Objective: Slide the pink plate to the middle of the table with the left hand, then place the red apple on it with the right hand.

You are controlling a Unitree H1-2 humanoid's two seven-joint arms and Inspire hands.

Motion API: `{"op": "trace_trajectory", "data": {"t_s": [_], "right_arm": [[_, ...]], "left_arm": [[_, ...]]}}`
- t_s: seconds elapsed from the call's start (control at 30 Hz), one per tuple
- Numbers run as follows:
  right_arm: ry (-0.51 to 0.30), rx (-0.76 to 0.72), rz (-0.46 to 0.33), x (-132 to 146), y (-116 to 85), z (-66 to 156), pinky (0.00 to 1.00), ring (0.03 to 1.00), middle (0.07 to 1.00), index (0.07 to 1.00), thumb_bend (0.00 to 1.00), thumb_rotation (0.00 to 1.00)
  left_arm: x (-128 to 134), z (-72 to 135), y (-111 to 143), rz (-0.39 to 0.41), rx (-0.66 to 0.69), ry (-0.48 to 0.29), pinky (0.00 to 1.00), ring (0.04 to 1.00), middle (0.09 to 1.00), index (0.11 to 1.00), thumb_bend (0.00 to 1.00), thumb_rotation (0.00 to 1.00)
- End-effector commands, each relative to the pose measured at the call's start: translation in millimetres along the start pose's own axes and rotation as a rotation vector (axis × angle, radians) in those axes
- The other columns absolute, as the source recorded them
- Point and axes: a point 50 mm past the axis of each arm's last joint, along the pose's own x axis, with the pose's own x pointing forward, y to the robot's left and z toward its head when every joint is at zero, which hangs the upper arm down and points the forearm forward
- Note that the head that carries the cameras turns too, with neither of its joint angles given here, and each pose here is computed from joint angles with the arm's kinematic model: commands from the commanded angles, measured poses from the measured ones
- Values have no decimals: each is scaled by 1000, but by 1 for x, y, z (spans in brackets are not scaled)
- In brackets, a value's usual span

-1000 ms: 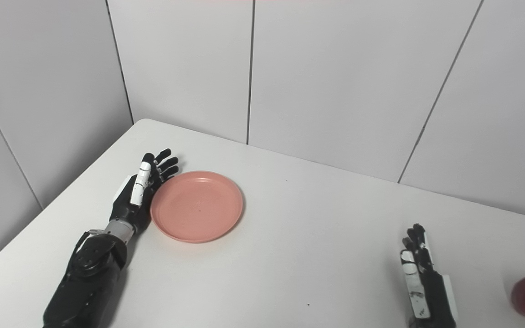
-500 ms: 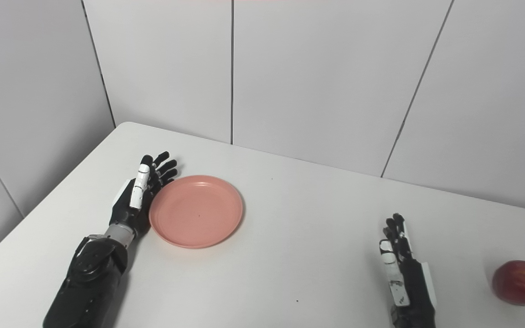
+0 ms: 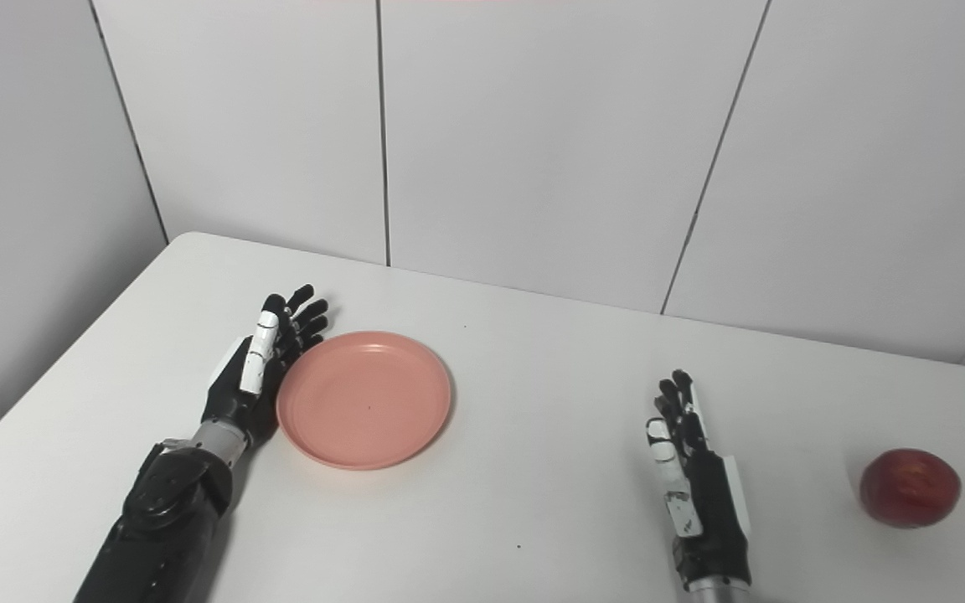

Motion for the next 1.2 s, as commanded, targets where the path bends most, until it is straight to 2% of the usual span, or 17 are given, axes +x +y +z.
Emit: {"op": "trace_trajectory", "data": {"t_s": [0.0,0.47,0.77,0.93,1.17], "right_arm": [[-63,-5,-1,11,3,17,1000,971,964,989,649,888],[-56,-23,-15,13,16,22,977,959,960,980,652,885],[-66,-33,-15,15,18,24,982,958,963,982,659,897],[-66,-36,-24,17,22,25,966,954,959,977,660,896],[-76,-33,-38,22,26,26,977,958,965,984,649,904]], "left_arm": [[15,9,-24,-85,5,-36,980,955,954,953,707,1000],[24,0,-72,-180,-24,-19,979,945,935,930,746,1000],[23,-1,-98,-244,-50,-5,989,963,955,952,725,1000],[20,2,-107,-251,-47,0,1000,966,955,958,739,1000],[17,3,-105,-275,-54,-13,1000,972,960,956,737,1000]]}}
